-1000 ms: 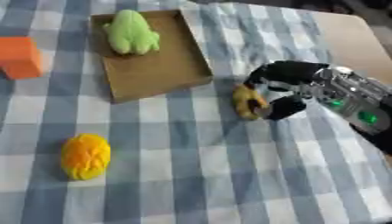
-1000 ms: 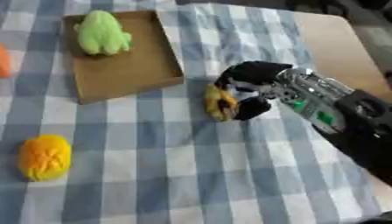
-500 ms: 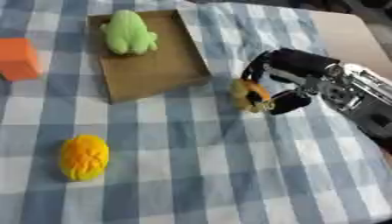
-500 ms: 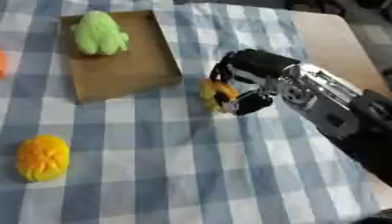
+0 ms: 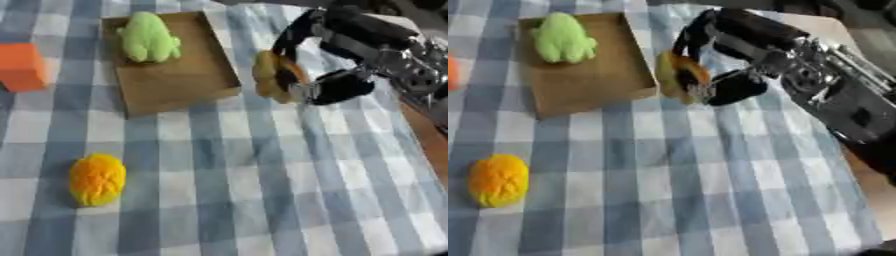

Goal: Pick up objects on the table and place them in the box.

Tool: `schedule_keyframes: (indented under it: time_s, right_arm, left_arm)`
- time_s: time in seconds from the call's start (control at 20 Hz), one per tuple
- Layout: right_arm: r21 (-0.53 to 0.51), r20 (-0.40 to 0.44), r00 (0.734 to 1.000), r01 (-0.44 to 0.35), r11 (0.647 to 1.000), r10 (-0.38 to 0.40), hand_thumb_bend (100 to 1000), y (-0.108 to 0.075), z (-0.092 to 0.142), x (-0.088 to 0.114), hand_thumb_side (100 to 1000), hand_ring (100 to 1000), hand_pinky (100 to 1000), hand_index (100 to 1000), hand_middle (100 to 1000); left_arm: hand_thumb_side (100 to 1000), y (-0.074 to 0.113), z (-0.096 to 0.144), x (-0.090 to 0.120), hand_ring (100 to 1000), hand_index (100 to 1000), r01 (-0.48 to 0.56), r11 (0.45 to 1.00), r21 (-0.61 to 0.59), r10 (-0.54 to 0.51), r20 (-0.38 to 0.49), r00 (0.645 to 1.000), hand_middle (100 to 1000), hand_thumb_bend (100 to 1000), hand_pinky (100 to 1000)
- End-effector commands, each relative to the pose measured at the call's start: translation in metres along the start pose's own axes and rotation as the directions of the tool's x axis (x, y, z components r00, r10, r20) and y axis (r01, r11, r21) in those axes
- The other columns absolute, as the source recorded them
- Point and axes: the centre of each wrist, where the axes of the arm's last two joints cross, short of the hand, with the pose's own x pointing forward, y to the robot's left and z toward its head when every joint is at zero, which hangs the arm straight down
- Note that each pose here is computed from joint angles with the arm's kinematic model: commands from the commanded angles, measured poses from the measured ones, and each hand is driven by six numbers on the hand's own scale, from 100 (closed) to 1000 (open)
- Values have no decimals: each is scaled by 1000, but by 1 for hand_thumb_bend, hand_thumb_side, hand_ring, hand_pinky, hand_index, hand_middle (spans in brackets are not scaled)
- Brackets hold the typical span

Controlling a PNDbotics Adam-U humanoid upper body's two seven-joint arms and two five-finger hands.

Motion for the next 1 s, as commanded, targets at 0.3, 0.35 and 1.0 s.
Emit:
schedule_keyframes:
  time_s: [0.3,0.35,1.0]
  right_arm:
    - [-59,21,1000,4,998,-3,100,-17,-44,-12,201,647,736,537,464]
    - [-69,18,1000,6,998,-4,100,-17,-51,-15,201,647,736,539,465]
    - [-44,-32,999,-31,999,30,100,15,-90,-44,209,689,746,613,524]
  left_arm:
    - [719,1,-12,10,725,860,4,999,-37,-2,63,998,812,100,903]
    - [718,1,-13,10,725,860,3,999,-41,0,70,998,812,100,903]
    - [718,-2,-19,13,725,859,-10,998,-58,16,98,995,811,100,902]
